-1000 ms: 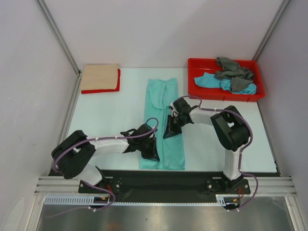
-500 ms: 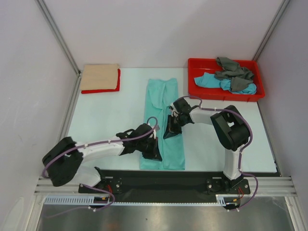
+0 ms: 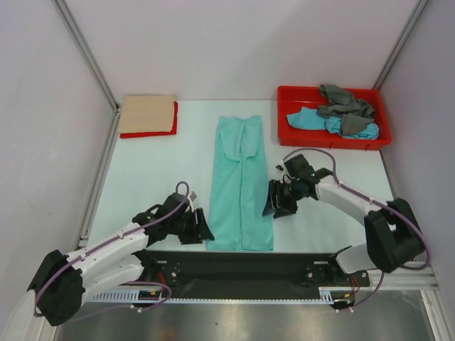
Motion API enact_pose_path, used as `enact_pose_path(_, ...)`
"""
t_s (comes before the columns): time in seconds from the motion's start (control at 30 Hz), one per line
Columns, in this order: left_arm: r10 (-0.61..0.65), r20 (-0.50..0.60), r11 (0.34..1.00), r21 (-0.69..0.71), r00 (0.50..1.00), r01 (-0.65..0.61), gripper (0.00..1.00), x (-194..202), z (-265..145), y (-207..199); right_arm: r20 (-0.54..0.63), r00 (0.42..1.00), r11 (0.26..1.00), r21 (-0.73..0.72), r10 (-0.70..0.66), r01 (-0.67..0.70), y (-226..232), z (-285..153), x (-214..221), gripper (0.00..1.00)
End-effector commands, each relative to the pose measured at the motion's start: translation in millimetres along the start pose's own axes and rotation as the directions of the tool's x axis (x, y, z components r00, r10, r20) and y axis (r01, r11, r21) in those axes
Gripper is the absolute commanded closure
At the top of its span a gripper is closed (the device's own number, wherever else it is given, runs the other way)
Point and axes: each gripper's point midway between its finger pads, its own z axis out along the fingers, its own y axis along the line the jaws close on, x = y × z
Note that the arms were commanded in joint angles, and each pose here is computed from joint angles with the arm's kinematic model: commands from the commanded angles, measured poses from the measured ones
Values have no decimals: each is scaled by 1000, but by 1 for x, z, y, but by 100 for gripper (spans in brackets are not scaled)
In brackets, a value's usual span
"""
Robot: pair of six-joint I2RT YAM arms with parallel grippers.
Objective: Fold and stack the t-shirts
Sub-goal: Fold the tshirt
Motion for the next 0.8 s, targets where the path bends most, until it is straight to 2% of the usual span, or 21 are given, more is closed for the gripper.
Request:
enact_pose_path(0.0,-32,-29,999,-31,999,31,42,6,-1,9,-44,997,997,46,68,-66,-28,-8,41,45)
enact_pose_path(0.1,-34,-29,997,-74,999,31,43,7,3,19,-43,991,992,21,125,-124,-40,-7,63,45)
enact_pose_path(0.27,-40,-54,997,-62,998,36,45,12,12,24,-24,987,987,0,159,-159,-38,-6,68,48)
enact_pose_path(0.43,-42,-93,997,-66,995,36,44,19,18,28,-72,972,974,-24,222,-224,-50,8,89,50)
enact_pose_path(0.77,-58,-120,994,-97,991,46,50,24,21,35,-110,973,976,-54,205,-211,-48,24,97,54)
